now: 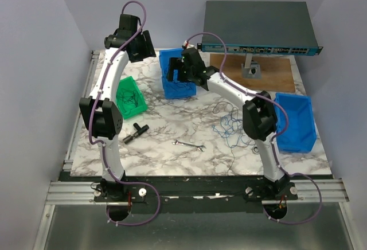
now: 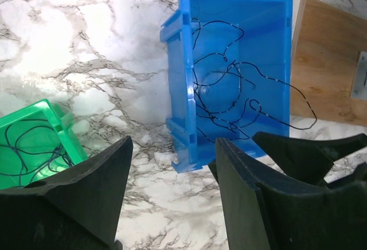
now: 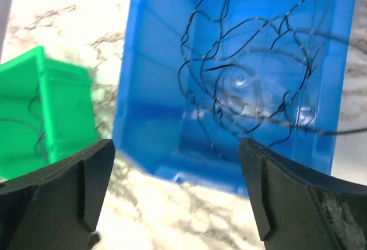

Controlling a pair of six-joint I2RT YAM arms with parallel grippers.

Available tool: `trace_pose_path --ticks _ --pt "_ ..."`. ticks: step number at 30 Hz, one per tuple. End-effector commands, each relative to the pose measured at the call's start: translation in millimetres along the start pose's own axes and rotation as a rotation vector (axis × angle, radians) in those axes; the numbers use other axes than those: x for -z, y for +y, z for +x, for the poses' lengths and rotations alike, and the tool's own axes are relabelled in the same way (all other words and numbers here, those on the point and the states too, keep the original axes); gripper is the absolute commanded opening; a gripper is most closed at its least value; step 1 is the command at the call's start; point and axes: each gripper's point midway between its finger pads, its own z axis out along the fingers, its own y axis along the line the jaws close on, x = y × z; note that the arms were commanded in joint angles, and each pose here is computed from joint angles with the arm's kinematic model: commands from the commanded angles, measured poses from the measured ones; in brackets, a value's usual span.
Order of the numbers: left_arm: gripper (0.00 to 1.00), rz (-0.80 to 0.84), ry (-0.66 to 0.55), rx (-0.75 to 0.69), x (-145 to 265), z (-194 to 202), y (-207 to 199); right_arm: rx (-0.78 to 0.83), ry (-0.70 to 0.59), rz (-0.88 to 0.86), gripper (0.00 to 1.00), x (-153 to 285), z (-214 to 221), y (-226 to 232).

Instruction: Untangle the cables

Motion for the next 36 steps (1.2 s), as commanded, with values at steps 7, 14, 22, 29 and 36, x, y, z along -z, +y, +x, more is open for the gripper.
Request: trace_pose_path --ticks 7,14,22,29,36 --pt "0.62 0.08 -0.039 -0.001 31 -12 -19 -0.05 0.068 -0.026 1.0 74 -5 10" --pt "0.62 0.119 -0.018 -0.001 27 -4 -27 -0.004 -0.035 0.083 1.0 116 -21 -17" --pt "0.68 0.314 0.044 -0.148 4 39 -89 -0.034 -0.331 0.095 0.97 182 -38 -47" --pt "0.66 0.366 -0.027 -0.439 -14 57 -92 0.008 -0.471 0.088 0.96 237 -28 -70" --pt "0.6 0.324 0.0 -0.614 -38 73 -104 0.015 -0.559 0.066 0.96 278 -13 -86"
